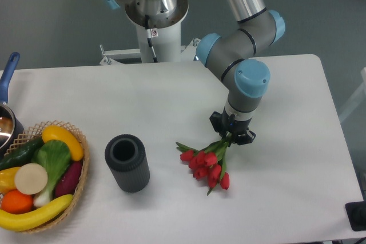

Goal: Pick up the flowers from the table
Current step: 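Lower the gripper around the tulip stems and close it, then lift the gripped tulip bunch up off the table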

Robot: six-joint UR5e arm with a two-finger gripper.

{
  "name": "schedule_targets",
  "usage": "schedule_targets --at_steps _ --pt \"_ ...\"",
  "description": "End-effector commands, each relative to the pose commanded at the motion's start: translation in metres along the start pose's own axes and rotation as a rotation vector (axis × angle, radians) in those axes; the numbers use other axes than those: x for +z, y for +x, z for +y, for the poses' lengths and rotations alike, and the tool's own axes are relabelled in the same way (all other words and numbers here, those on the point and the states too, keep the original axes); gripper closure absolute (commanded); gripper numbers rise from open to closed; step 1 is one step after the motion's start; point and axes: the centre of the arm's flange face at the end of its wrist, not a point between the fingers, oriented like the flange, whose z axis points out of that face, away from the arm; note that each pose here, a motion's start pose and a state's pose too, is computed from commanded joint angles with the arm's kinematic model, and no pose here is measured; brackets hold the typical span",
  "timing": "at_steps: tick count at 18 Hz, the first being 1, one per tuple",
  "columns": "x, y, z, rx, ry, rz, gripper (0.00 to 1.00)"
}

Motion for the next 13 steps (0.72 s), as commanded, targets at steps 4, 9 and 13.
schedule_targets --at_steps 4,9,13 --pt "-0.041 -0.004 -0.007 0.003 0.034 -0.067 0.72" --pt "-0.120 0.012 -0.028 -0.039 0.246 -0.121 0.72" --pt "-0.179 0.017 -0.048 -0.077 0.453 -0.126 0.72"
